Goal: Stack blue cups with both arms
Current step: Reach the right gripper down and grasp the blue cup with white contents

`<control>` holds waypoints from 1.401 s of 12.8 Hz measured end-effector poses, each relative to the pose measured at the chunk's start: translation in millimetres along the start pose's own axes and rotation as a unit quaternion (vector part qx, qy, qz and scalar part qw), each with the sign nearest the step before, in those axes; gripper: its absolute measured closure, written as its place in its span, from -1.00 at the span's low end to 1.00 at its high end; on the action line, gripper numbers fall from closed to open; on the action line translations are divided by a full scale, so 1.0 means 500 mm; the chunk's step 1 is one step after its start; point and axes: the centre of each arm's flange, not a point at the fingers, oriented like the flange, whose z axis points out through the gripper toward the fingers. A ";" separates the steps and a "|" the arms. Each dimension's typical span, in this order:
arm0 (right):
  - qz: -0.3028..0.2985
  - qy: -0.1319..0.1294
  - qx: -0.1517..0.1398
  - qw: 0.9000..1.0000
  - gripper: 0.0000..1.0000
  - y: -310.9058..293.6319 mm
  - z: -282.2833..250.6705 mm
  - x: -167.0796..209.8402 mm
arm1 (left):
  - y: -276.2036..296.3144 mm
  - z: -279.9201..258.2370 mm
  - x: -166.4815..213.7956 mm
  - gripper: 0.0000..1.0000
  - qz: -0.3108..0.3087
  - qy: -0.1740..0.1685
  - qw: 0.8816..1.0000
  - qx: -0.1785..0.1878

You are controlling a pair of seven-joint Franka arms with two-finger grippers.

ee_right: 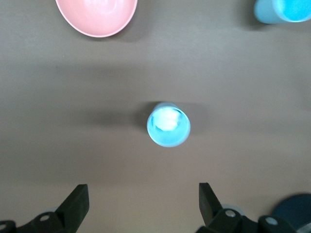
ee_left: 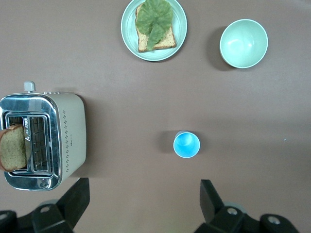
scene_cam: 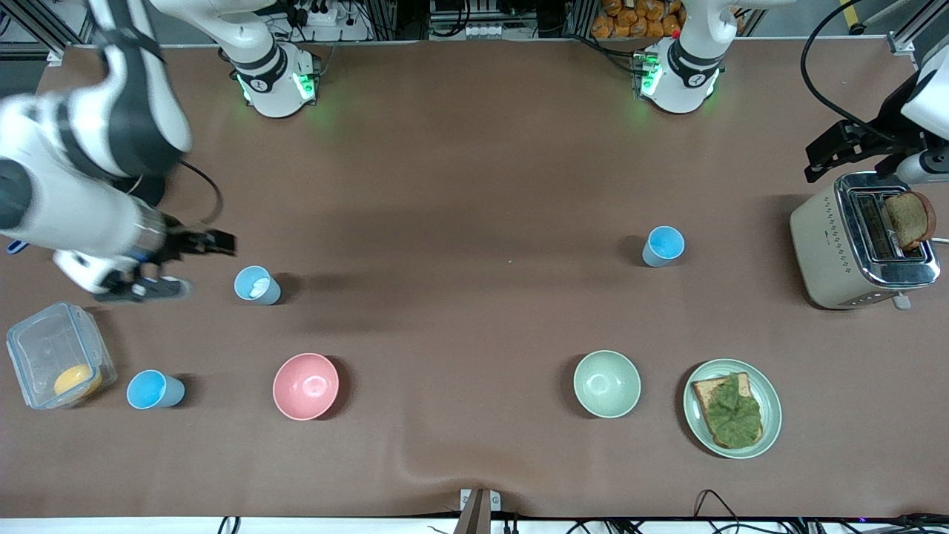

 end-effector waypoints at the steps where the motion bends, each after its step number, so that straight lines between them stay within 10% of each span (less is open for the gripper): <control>1: 0.000 0.010 -0.003 1.000 -1.00 -0.013 0.051 0.008 | 0.000 0.000 0.000 -1.00 0.000 0.000 1.000 0.000; 9: -0.015 0.044 -0.023 0.999 -0.99 -0.005 0.365 -0.006 | 0.000 0.000 0.001 -1.00 0.000 0.002 1.000 0.000; 18: -0.015 0.017 -0.026 0.999 0.94 -0.007 0.400 0.014 | 0.000 0.000 0.001 -1.00 0.000 0.002 1.000 0.000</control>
